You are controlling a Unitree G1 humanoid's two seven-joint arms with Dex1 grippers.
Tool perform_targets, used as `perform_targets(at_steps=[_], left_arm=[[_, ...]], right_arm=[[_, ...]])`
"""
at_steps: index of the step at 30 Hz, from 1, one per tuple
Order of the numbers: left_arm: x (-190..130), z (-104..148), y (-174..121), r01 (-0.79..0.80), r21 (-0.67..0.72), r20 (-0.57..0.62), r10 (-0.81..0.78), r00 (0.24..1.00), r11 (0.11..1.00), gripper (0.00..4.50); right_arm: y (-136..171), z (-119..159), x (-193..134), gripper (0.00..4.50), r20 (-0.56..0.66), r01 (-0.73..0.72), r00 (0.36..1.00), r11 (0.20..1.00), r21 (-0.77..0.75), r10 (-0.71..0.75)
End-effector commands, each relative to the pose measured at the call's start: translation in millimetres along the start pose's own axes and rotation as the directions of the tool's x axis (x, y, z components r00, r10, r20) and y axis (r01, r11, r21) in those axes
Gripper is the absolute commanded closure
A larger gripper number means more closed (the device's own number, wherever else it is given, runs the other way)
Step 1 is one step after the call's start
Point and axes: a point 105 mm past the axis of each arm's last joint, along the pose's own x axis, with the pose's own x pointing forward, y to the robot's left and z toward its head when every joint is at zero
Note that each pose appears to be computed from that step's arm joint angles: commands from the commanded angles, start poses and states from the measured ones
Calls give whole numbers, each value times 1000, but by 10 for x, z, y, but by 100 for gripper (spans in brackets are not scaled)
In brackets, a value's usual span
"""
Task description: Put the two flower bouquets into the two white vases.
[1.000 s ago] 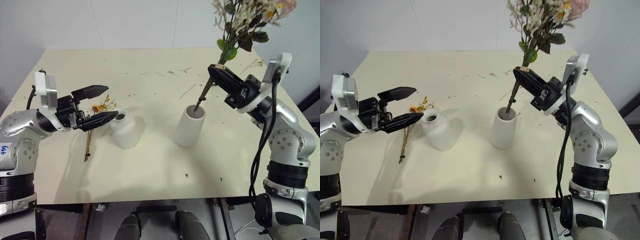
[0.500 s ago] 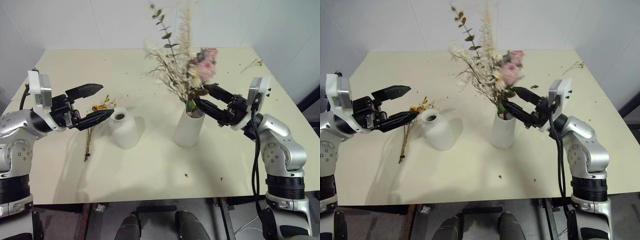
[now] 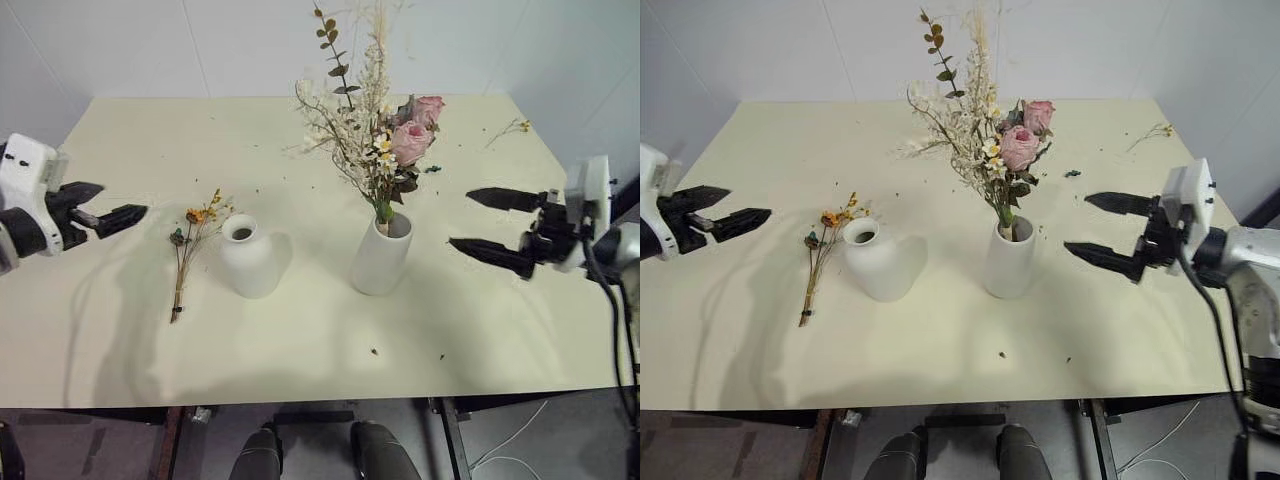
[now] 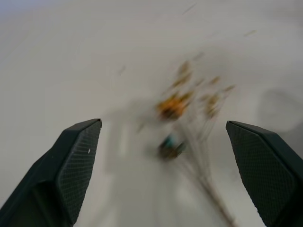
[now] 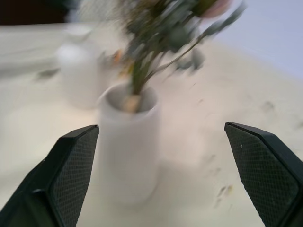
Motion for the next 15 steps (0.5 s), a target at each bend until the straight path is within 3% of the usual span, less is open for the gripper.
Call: perform_targets(at_steps=[1, 6, 15], left_arm=[[89, -167, -89, -4, -46, -128, -2, 992, 999, 0], [253, -403, -373, 37, -105, -269, -64, 961, 994, 0], [452, -607, -682, 43, -162, -360, -99, 928, 986, 0]], right_arm=[[209, 189, 19, 2, -7, -140, 990, 990, -23, 140], [266, 296, 126, 2, 20, -175, 984, 983, -54, 177], [473, 412, 333, 2, 83, -251, 963, 965, -79, 257]])
